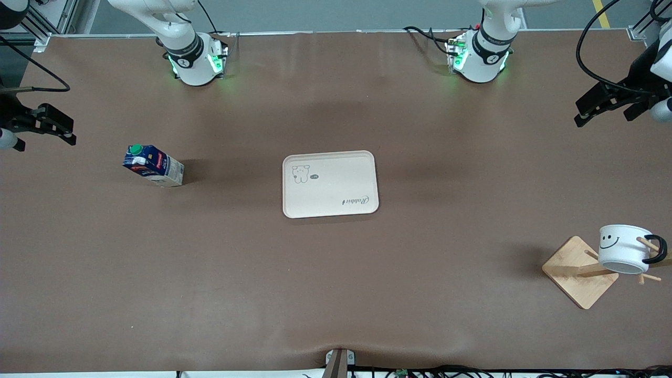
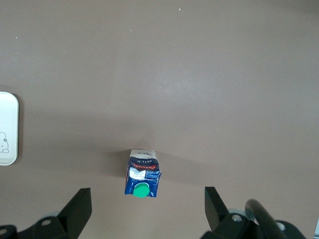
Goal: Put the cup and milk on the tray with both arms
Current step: 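Move the left gripper toward the white mug on the wooden stand, then grasp the white mug rim with the left gripper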
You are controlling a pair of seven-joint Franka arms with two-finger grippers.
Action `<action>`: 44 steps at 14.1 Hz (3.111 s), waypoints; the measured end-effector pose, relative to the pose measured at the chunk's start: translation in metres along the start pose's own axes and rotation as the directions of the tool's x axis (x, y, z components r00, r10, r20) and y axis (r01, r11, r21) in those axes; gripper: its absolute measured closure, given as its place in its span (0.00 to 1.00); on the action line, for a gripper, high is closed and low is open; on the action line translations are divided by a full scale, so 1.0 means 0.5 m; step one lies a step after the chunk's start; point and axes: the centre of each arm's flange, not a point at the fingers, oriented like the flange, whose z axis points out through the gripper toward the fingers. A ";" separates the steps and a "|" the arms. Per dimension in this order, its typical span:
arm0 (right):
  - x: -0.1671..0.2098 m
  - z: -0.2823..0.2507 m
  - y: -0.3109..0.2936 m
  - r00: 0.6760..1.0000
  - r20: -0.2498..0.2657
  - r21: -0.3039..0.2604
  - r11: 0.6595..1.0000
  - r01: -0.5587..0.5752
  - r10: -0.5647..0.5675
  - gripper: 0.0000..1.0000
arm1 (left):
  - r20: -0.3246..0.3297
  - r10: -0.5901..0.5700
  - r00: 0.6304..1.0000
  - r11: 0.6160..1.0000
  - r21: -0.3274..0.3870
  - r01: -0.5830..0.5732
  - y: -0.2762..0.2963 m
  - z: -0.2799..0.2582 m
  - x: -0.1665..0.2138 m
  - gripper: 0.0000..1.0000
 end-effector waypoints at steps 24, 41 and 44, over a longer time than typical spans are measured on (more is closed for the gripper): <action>0.002 0.004 0.001 1.000 0.003 0.001 1.000 0.000 0.000 0.00 | -0.390 -0.237 0.890 0.971 -0.067 0.229 -0.254 0.371 0.064 0.00; 0.033 0.031 -0.004 1.000 0.011 0.005 1.000 0.008 -0.008 0.00 | -0.569 -0.248 0.784 0.969 -0.135 0.209 -0.269 0.574 0.122 0.41; 0.041 0.032 -0.002 1.000 0.010 0.005 1.000 0.008 -0.008 0.00 | -0.572 -0.226 0.789 0.974 -0.132 0.183 -0.249 0.572 0.124 0.71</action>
